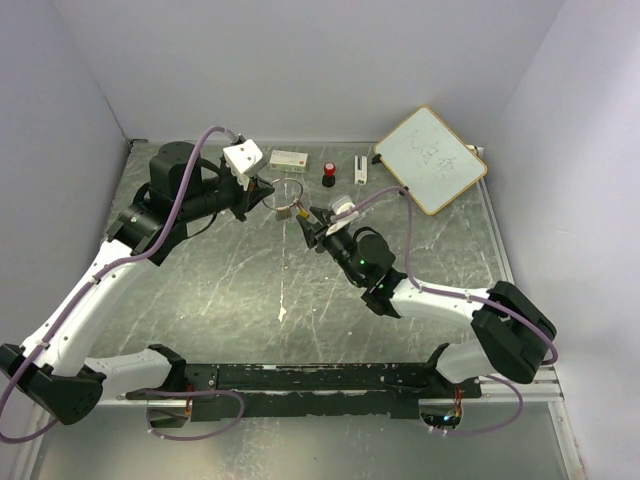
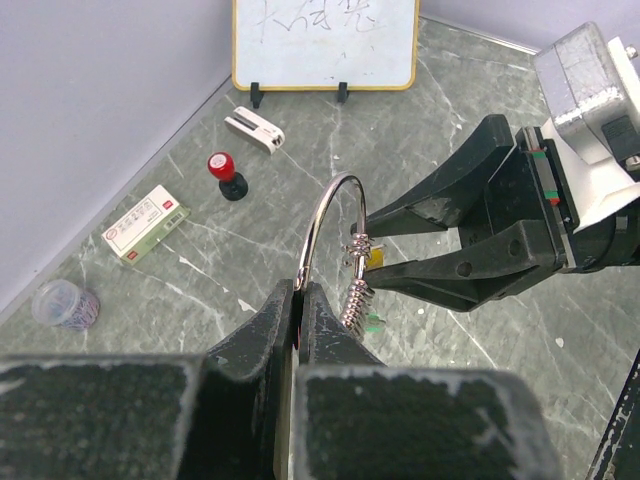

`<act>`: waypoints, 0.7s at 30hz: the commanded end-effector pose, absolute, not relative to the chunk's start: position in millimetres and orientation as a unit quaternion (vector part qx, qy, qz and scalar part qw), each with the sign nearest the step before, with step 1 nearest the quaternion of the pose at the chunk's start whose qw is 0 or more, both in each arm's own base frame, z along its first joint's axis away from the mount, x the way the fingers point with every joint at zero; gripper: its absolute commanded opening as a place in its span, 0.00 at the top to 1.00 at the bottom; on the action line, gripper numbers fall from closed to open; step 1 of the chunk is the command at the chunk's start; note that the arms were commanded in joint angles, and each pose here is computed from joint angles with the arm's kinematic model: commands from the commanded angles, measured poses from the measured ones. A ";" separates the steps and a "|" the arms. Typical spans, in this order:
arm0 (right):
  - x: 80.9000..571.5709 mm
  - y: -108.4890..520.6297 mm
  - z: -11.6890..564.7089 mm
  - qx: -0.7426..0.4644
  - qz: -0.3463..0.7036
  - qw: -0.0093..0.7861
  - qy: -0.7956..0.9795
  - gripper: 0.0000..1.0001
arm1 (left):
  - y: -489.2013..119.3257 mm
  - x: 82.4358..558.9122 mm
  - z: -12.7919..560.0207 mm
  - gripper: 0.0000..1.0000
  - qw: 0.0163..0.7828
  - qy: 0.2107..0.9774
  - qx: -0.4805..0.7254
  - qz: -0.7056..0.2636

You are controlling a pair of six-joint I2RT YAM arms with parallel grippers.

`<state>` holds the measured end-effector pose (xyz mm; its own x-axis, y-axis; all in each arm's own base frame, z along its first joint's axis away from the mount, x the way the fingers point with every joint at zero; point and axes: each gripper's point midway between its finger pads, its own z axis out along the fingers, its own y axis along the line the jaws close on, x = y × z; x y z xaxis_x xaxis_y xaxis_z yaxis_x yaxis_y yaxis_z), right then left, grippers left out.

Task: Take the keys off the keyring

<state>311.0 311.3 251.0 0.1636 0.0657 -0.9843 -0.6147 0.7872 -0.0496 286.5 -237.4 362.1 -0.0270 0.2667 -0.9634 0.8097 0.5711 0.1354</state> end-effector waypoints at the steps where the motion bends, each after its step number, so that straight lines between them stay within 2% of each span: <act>1: 311.5 317.9 256.7 -0.227 0.246 0.733 0.592 0.62 | -237.7 281.1 388.8 0.93 0.598 0.656 0.391 -0.243; 20: 315.5 327.6 264.0 -0.235 0.250 0.736 0.583 0.65 | -237.0 284.0 383.2 0.93 0.596 0.662 0.387 -0.237; 21: 315.7 328.1 263.8 -0.235 0.250 0.736 0.584 0.69 | -237.0 284.0 382.7 0.93 0.595 0.663 0.387 -0.236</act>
<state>313.9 322.4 245.9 0.1574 0.0612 -0.9856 -0.6366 0.7693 -0.0539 287.0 -237.1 362.0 -0.0274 0.2677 -0.9631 0.8070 0.5745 0.1367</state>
